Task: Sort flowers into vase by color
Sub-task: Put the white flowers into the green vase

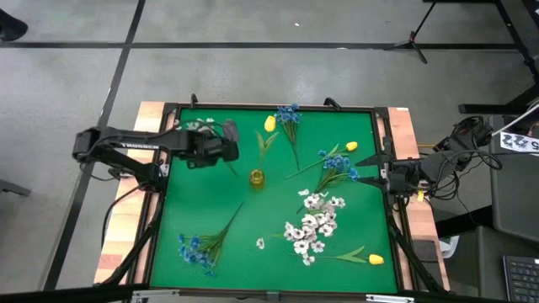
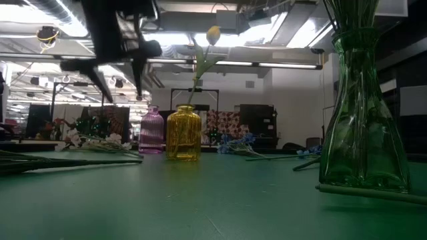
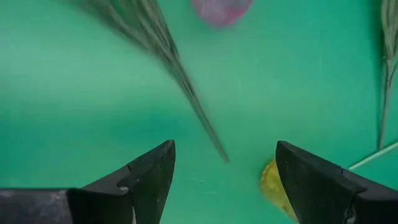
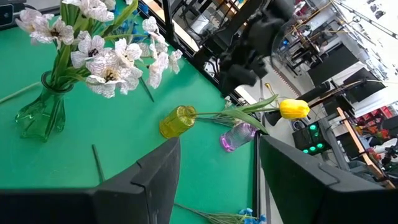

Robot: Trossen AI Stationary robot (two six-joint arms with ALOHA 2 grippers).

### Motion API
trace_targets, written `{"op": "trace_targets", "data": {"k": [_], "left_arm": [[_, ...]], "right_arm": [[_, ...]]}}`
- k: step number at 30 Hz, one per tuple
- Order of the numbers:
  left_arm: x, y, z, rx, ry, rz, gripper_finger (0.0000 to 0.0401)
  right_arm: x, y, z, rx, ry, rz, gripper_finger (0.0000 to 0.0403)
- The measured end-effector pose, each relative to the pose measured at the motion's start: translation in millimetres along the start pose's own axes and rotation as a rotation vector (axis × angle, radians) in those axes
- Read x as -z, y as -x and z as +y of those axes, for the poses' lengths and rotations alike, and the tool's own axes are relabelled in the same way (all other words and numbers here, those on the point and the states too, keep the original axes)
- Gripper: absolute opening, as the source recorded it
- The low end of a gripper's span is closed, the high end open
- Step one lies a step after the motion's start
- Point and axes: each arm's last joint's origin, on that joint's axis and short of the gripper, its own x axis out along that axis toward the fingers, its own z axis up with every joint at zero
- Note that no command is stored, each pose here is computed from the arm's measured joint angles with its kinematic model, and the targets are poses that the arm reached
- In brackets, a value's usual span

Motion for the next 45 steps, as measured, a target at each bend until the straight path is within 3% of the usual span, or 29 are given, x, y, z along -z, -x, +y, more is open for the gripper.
{"op": "trace_targets", "data": {"k": [6,9,23,28,45], "left_arm": [[3.7,-40.2,9.5,0.097,0.11,0.025,0.0271],[5.3,-52.7,18.2,0.068,0.159,0.044,0.027],[-14.9,-70.3,27.3,0.075,0.325,-0.001,0.0219],[-17.3,-70.4,24.3,0.105,0.287,-0.006,0.0205],[-6.4,-106.1,24.9,-0.035,0.269,0.068,0.0179]], "right_arm": [[0.1,0.0,0.1,-0.002,0.0,0.0,0.0218],[1.0,0.0,0.6,-0.007,0.006,0.008,0.0218],[8.4,0.4,4.4,-0.044,0.055,0.074,0.0218],[10.4,0.6,5.4,-0.054,0.069,0.092,0.0218],[11.2,0.8,5.7,-0.058,0.074,0.098,0.0218]]}}
